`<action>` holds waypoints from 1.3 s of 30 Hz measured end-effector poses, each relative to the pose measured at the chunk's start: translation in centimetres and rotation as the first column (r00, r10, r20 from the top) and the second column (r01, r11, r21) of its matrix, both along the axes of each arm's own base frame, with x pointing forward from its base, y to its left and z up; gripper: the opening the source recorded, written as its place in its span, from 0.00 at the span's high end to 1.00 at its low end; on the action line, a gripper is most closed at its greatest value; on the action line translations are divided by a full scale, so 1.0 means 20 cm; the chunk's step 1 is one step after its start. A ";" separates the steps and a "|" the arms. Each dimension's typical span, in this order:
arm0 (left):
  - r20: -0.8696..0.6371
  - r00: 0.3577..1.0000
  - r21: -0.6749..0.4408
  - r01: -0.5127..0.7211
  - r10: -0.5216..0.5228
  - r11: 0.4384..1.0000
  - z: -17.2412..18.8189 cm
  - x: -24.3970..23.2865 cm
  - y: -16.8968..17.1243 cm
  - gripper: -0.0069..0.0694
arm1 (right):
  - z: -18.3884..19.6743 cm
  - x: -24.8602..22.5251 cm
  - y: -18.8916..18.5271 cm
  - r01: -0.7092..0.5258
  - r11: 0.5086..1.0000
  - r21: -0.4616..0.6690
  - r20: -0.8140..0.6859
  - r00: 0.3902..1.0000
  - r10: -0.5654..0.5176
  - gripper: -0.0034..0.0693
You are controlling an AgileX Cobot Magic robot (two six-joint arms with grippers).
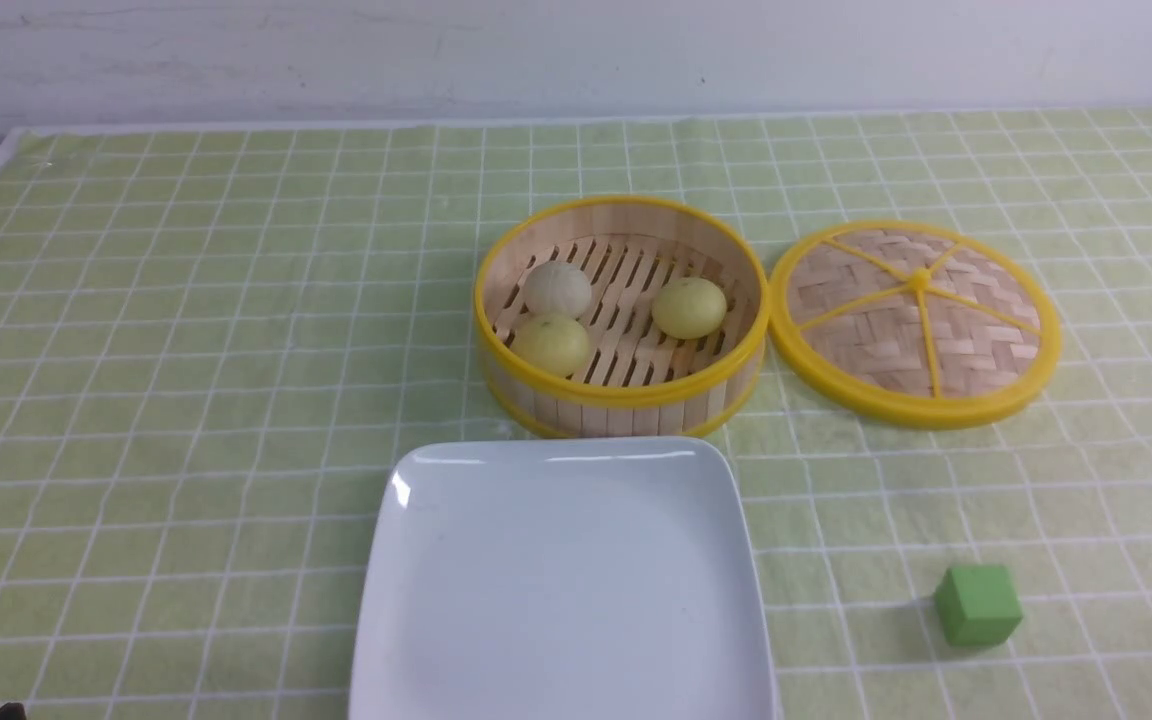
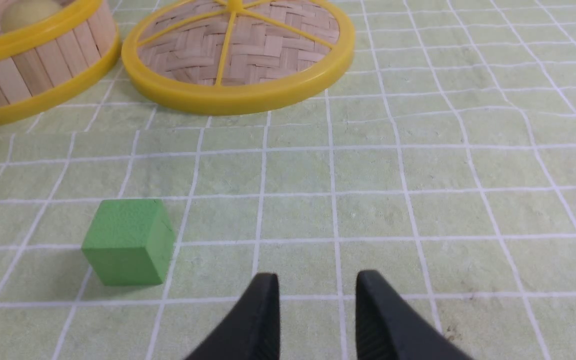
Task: Put the steamed buns into the plate on the green tablecloth.
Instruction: 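Reach toward a bun in the bamboo steamer with the right gripper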
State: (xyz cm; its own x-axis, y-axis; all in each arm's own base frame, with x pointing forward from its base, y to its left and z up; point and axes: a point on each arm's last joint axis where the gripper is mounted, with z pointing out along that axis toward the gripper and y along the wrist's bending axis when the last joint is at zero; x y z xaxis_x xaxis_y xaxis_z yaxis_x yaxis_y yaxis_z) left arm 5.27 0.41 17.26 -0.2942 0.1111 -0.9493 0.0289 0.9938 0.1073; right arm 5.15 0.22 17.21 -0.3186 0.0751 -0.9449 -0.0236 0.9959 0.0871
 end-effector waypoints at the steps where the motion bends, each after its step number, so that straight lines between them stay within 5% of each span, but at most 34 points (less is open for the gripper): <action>1: 0.000 1.000 0.000 0.000 0.000 1.000 0.00 0.00 0.00 0.60 | 0.00 0.00 0.00 0.000 1.000 0.000 0.000 1.000 0.000 0.62; 25: 0.000 1.000 0.004 0.000 0.000 1.000 0.00 0.00 0.00 0.60 | 0.00 0.00 0.00 0.000 1.000 0.000 0.000 1.000 0.000 0.62; 26: 0.000 1.000 0.002 -0.001 0.001 1.000 0.00 0.00 0.00 0.60 | 0.00 0.00 0.00 0.001 1.000 0.018 0.002 1.000 -0.001 0.62; 28: -0.002 1.000 -0.124 -0.016 0.016 0.992 0.00 0.00 -0.01 0.60 | 0.00 0.00 0.02 0.018 0.973 0.231 -0.005 1.000 -0.018 0.62; 30: -0.020 0.999 -0.371 -0.041 0.036 0.928 0.00 0.00 -0.03 0.60 | 0.01 0.00 0.05 0.038 0.900 0.434 -0.021 0.999 -0.032 0.62; 32: -0.061 0.997 -0.628 -0.081 0.055 0.774 0.00 0.00 -0.06 0.60 | 0.02 0.00 0.07 0.057 0.788 0.613 -0.042 0.998 -0.039 0.62; 33: -0.099 0.993 -0.765 -0.114 0.059 0.634 0.00 -0.01 -0.08 0.60 | 0.02 0.00 0.07 0.064 0.734 0.676 -0.050 0.998 -0.041 0.62; 36: -0.185 0.982 -0.940 -0.190 0.046 0.284 0.01 -0.01 -0.11 0.60 | 0.03 0.00 0.08 0.071 0.636 0.768 -0.057 0.997 -0.042 0.62; 39: -0.205 0.978 -0.967 -0.209 0.039 0.144 0.02 -0.01 -0.12 0.60 | 0.04 0.00 0.08 0.067 0.611 0.789 -0.047 0.998 -0.049 0.62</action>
